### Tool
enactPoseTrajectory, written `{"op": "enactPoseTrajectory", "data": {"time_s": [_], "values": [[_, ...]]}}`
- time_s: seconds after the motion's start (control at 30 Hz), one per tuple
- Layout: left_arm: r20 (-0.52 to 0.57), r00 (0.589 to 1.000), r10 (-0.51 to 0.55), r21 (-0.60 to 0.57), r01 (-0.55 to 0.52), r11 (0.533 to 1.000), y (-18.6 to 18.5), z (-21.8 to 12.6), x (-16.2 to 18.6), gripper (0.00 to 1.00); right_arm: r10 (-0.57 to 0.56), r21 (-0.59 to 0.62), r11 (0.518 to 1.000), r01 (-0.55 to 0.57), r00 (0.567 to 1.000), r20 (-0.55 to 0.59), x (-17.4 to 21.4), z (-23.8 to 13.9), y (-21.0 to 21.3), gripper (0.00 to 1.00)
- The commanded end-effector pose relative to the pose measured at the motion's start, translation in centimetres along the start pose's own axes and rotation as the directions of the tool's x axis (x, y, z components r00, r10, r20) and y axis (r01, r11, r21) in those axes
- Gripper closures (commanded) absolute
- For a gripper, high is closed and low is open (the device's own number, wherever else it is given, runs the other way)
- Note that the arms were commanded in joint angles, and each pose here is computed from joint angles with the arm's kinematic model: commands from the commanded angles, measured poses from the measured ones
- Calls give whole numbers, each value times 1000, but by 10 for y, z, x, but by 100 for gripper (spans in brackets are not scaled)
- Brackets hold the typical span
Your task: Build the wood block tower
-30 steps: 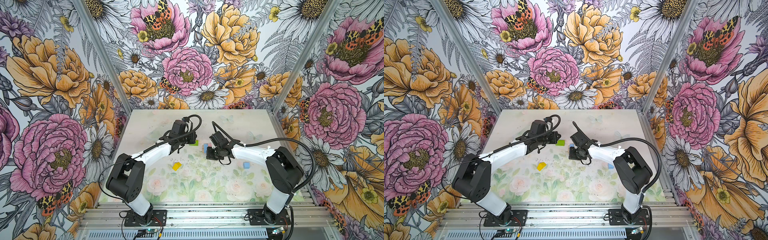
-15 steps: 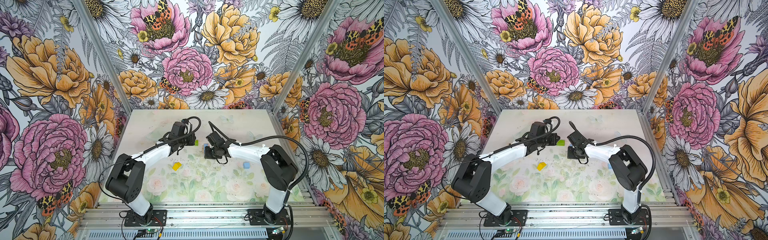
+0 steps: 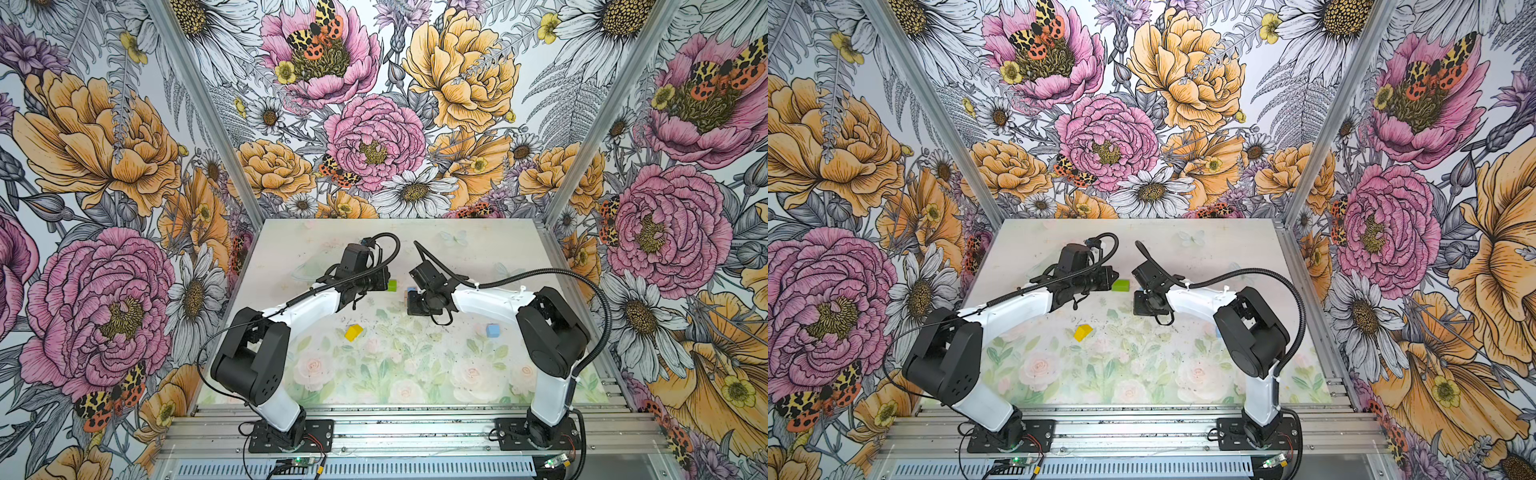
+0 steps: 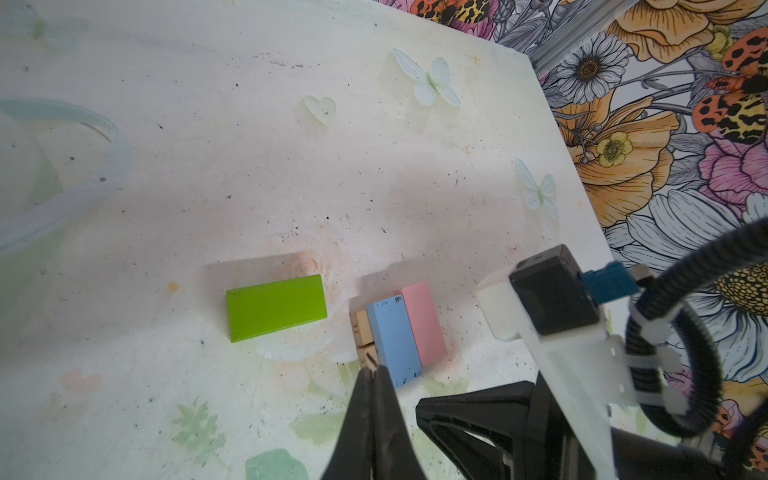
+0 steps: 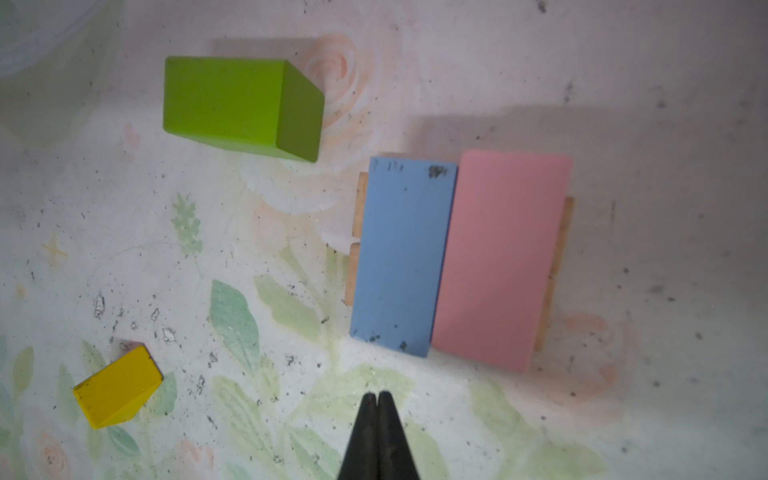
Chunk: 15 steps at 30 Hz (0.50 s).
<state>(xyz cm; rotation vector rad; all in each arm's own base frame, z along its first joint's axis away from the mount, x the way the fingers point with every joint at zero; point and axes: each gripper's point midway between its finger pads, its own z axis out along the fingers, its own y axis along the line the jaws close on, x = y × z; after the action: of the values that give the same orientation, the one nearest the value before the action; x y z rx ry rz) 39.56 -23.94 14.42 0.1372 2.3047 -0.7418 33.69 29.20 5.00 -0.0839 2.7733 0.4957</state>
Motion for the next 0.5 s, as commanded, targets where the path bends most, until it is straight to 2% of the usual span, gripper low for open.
{"op": "enactPoseTrajectory", "data": {"time_s": [0.0,0.47], "values": [[42,999,1,13,-1,1000,-2,-8,-10,100,-20,23,1000,20,1000,1,-2,5,2,100],[41,999,0,15,0,1000,-2,-8,-10,100,-25,26,999,25,1000,-1,-4,7,4,100]]}}
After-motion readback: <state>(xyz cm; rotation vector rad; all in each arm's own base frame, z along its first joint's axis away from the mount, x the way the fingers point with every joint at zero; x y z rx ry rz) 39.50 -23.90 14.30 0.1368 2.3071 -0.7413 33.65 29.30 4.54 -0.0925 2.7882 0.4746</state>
